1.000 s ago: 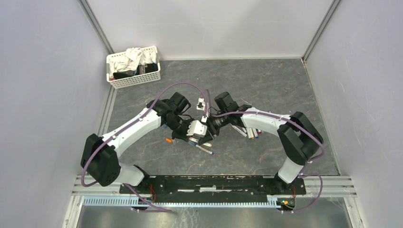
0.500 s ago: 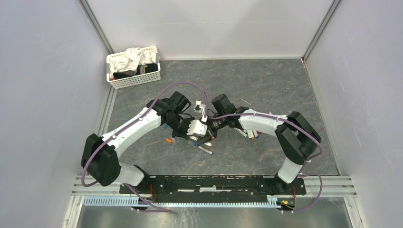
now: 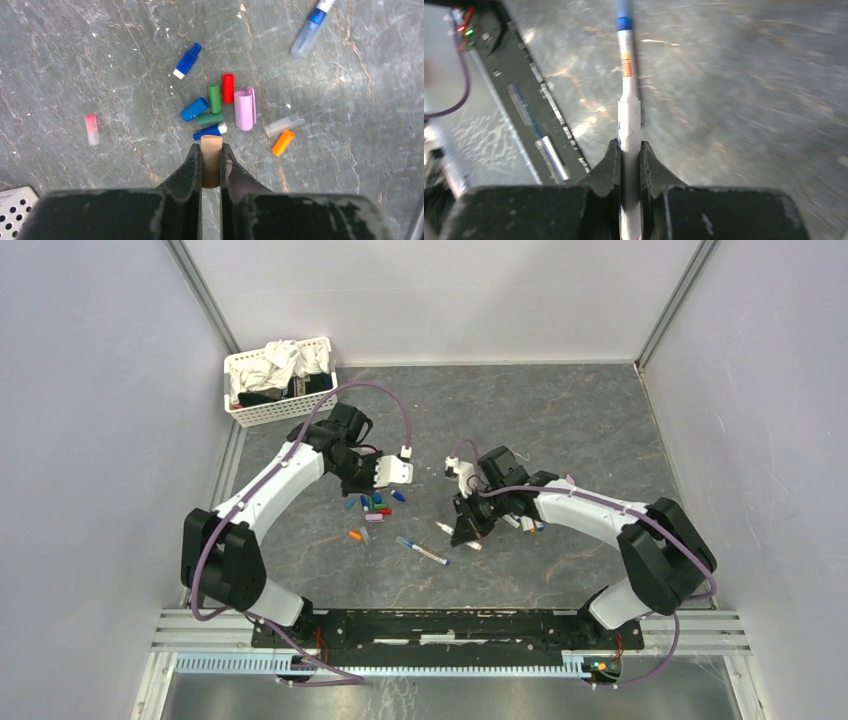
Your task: Open the pen caps
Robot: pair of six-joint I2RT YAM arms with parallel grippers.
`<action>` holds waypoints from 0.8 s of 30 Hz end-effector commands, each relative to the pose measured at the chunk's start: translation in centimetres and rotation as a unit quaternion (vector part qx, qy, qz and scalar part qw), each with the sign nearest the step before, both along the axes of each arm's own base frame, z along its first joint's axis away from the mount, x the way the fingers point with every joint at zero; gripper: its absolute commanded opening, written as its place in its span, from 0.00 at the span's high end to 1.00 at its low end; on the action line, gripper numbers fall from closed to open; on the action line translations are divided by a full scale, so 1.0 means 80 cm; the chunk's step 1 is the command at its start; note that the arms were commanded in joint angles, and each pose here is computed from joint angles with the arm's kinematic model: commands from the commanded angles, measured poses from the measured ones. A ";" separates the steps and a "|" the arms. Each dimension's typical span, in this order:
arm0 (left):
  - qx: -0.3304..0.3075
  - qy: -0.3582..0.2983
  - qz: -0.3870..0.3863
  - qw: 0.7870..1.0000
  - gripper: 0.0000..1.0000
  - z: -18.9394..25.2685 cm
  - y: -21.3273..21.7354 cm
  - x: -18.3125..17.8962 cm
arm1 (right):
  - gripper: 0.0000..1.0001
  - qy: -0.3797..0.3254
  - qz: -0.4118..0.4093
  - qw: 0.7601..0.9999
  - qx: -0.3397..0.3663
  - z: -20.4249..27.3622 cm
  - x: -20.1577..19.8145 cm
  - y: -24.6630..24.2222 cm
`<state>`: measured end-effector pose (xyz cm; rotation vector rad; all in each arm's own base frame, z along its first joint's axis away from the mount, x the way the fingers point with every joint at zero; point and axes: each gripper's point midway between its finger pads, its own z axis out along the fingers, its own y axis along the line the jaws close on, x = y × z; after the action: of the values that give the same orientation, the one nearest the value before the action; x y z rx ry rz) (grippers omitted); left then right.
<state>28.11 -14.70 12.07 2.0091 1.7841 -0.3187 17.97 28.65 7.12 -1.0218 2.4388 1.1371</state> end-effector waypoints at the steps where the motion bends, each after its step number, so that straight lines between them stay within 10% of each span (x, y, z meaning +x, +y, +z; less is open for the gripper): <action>1: -0.038 -0.010 0.032 0.999 0.98 -0.011 -0.021 0.014 | 1.00 -0.105 -0.090 0.989 -0.050 0.026 0.066 -0.039; 17: 0.003 0.042 0.111 0.993 0.79 -0.094 -0.024 0.028 | 0.99 -0.169 -0.352 0.886 -0.250 -0.028 0.167 -0.219; 24: -0.018 0.061 0.122 0.990 0.53 -0.067 -0.034 0.023 | 0.75 -0.161 -0.347 0.884 -0.268 -0.044 0.163 -0.224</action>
<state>29.82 -16.30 4.52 1.8394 2.0397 -0.3418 30.10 11.31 3.64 -0.3490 2.5538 0.1108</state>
